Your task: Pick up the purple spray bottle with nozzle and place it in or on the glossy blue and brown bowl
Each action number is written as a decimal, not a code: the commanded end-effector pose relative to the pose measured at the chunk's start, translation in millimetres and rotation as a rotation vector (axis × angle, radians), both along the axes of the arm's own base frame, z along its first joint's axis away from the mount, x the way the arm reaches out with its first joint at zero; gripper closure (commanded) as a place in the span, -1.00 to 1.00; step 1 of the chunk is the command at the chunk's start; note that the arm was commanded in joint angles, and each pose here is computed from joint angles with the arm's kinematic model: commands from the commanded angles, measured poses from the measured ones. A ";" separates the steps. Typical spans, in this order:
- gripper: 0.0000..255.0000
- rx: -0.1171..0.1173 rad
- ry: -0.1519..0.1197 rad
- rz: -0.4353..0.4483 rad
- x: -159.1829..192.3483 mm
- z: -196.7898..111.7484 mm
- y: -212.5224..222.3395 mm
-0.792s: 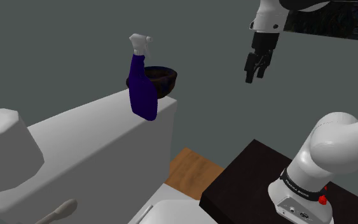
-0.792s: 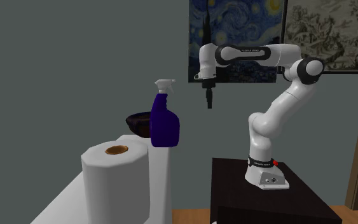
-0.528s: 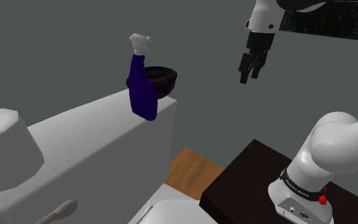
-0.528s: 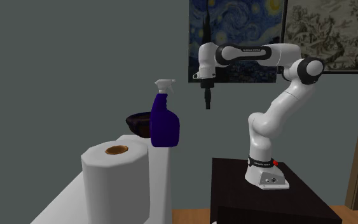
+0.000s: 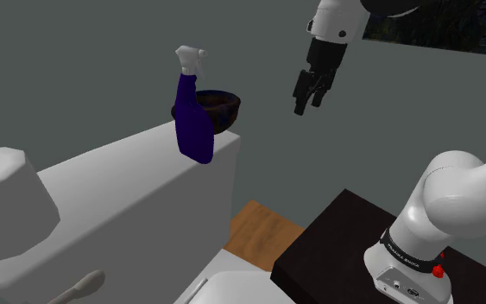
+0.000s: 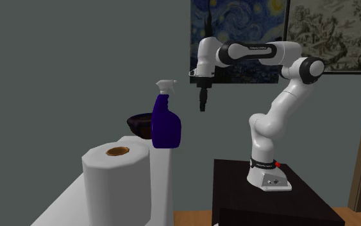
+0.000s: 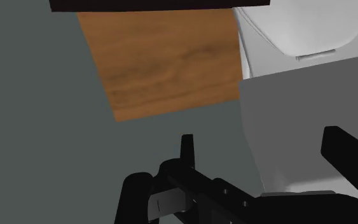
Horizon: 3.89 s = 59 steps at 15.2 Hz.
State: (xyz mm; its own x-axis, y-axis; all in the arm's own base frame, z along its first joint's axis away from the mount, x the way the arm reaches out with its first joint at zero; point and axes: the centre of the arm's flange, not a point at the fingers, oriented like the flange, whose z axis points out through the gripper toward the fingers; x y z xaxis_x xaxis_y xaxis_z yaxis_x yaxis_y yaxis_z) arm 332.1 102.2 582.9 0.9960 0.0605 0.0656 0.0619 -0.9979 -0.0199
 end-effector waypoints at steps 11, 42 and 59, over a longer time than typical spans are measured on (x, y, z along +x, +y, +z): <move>-1.00 0.023 -0.181 0.103 19.5 15.0 147.4; 1.00 0.037 -0.297 0.170 36.1 -9.9 245.1; 1.00 0.037 -0.297 0.170 36.1 69.3 245.1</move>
State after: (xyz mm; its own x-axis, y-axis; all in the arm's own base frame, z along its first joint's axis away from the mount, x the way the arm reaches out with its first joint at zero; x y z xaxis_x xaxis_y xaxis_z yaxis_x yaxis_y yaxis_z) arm 369.0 346.9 647.0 0.9088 0.2164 0.3568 0.2362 -0.9716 -0.0123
